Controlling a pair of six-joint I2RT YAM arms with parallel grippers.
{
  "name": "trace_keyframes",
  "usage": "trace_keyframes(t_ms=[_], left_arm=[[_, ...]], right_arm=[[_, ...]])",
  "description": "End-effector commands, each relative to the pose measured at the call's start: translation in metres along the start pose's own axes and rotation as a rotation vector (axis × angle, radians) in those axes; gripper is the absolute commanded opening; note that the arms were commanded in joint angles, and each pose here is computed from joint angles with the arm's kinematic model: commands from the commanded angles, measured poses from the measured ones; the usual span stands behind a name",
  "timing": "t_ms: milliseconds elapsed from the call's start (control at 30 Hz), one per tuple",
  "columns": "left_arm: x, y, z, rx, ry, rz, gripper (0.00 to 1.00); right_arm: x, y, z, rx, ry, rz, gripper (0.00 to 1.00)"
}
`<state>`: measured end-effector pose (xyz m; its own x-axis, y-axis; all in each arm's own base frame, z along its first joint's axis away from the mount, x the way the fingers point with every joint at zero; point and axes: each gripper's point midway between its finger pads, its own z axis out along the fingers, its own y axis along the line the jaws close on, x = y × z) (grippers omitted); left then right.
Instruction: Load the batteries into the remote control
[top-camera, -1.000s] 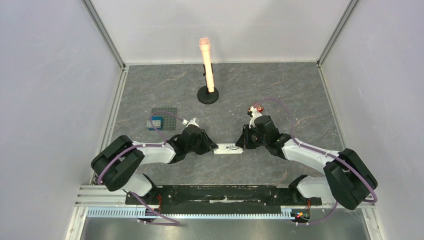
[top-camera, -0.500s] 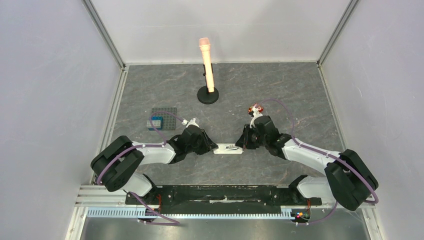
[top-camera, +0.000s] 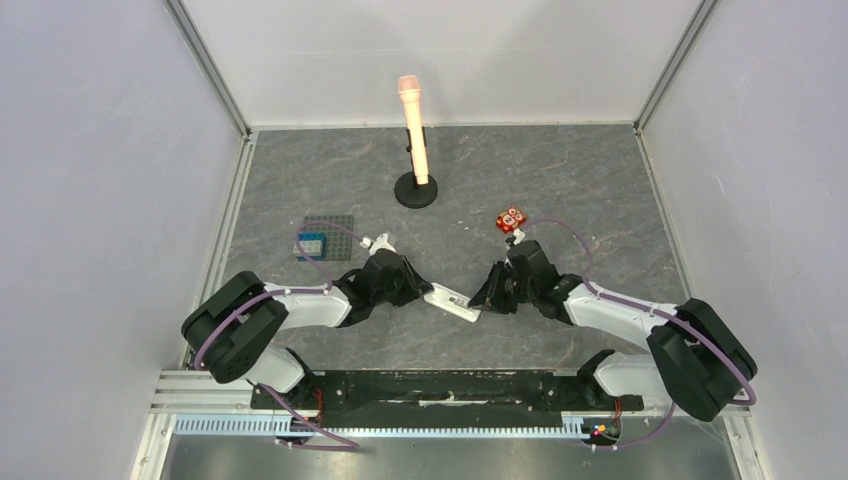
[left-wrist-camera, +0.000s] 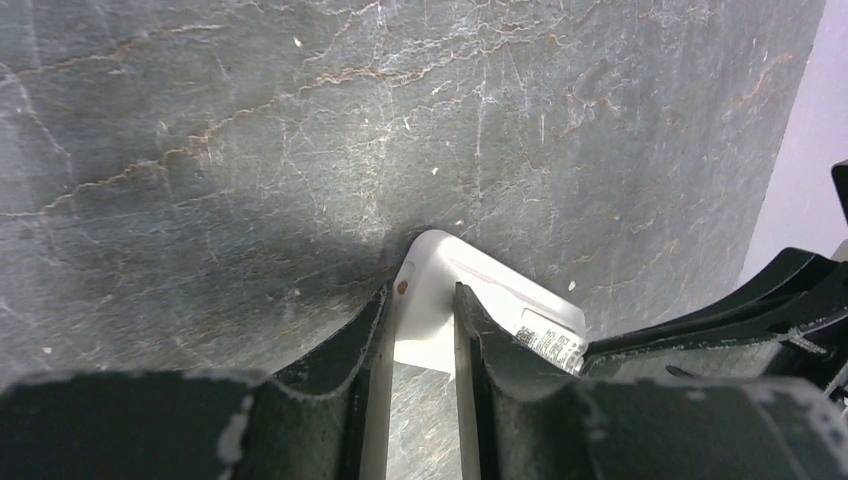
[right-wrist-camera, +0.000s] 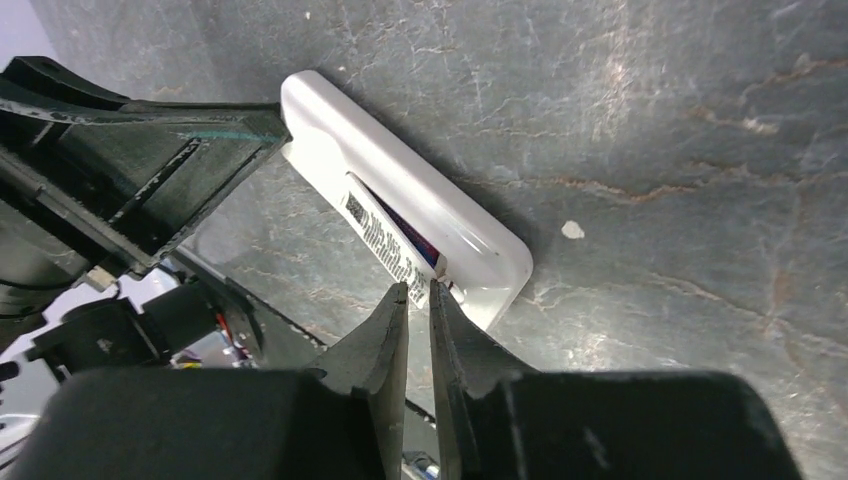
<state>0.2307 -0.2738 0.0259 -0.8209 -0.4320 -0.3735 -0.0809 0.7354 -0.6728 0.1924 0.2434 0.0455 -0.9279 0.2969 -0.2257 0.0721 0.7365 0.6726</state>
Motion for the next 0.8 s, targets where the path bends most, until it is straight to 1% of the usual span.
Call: trace_keyframes(t_ms=[0,133,233,400,500,567,667,700,767], left_arm=[[0.024,0.042,-0.001,-0.153,0.07,-0.011,0.09],[0.025,0.043,-0.002,-0.149,0.069,-0.012,0.09],[0.025,0.043,-0.002,-0.148,0.068,-0.013,0.08],[0.024,0.042,-0.003,-0.141,0.065,-0.012,0.08],[0.024,0.041,-0.003,-0.14,0.064,-0.013,0.08],[0.024,0.042,-0.003,-0.142,0.063,-0.011,0.08],[0.022,0.041,-0.004,-0.138,0.055,-0.011,0.09],[0.021,0.042,-0.005,-0.14,0.051,-0.009,0.09],[0.017,0.039,-0.006,-0.134,0.035,-0.002,0.12]], right_arm=[[0.011,0.042,-0.012,-0.175,0.059,0.085,0.14],[0.01,0.05,-0.017,-0.239,0.053,0.152,0.15],[0.011,0.048,-0.018,-0.241,0.049,0.177,0.15],[0.004,0.042,-0.017,-0.208,0.003,0.155,0.15],[-0.006,0.039,-0.016,-0.161,-0.036,0.099,0.16],[-0.019,0.042,-0.018,-0.126,-0.083,0.024,0.17],[-0.033,0.039,-0.022,-0.041,-0.117,-0.108,0.2],[-0.038,0.039,-0.024,-0.014,-0.136,-0.141,0.22],[-0.041,0.04,-0.028,0.027,-0.165,-0.206,0.29]])
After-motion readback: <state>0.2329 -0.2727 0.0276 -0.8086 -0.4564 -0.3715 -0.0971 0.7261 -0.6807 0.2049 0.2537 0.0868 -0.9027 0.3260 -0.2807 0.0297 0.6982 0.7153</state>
